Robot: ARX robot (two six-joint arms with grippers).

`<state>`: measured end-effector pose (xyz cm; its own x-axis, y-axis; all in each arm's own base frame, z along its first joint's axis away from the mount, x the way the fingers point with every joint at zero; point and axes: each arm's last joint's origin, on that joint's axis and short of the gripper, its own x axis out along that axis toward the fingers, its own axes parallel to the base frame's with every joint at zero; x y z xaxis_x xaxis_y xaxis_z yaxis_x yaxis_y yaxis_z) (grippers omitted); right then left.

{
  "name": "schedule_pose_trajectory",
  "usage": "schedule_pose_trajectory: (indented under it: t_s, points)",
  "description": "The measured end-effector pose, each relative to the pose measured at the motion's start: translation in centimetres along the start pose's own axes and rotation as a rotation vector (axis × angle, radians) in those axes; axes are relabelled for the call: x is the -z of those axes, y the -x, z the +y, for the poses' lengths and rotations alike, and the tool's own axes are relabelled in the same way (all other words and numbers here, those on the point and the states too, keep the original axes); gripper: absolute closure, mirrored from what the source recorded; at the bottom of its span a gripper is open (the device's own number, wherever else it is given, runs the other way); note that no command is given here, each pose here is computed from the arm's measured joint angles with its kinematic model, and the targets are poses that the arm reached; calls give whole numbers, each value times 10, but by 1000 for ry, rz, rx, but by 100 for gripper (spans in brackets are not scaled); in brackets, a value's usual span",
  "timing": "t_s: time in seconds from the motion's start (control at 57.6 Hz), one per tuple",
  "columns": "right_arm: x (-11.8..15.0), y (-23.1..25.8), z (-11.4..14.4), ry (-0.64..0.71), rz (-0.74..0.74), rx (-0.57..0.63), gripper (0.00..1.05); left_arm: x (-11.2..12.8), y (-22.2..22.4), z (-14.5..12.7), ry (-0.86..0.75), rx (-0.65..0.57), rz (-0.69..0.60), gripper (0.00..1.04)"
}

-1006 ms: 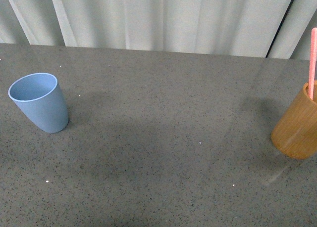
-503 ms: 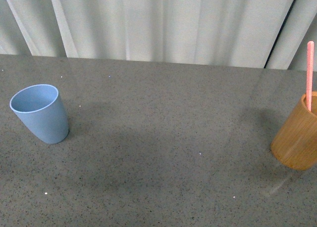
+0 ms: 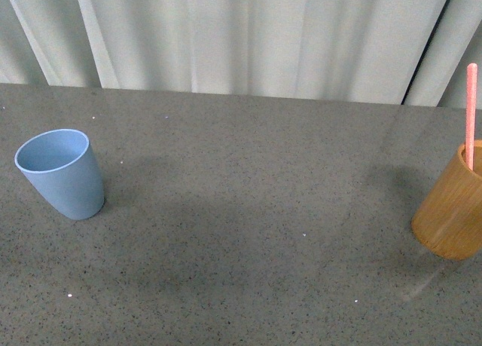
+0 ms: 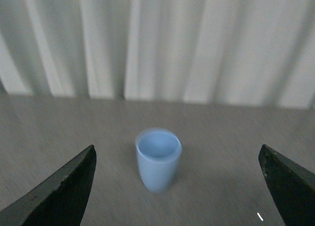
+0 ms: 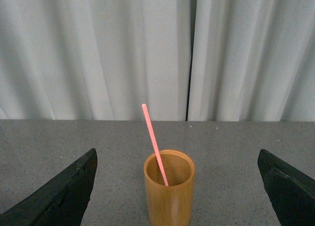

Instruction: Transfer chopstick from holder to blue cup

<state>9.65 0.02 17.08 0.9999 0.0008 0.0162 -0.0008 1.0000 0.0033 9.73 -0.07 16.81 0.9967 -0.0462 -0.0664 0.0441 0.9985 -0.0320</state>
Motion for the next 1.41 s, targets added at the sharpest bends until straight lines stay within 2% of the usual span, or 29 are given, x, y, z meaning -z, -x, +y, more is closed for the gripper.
schedule_pose_trajectory:
  t_s: [0.052,0.104,0.347,0.503,0.798,1.163,1.405]
  points:
    - [0,0,0,0,0,0,10,3,-4,-1,59,41,202,7]
    - [0,0,0,0,0,0,10,3,-12,-4,85,43,308,7]
    - [0,0,0,0,0,0,10,-42,-74,-31,105,86,485,7]
    - [0,0,0,0,0,0,10,-49,-129,-45,85,30,615,7]
    - [0,0,0,0,0,0,10,-55,-199,-50,40,-92,659,7]
    - [0,0,0,0,0,0,10,-18,-237,-7,-33,-260,726,7]
    - [0,0,0,0,0,0,10,-1,-247,-3,-47,-277,758,7]
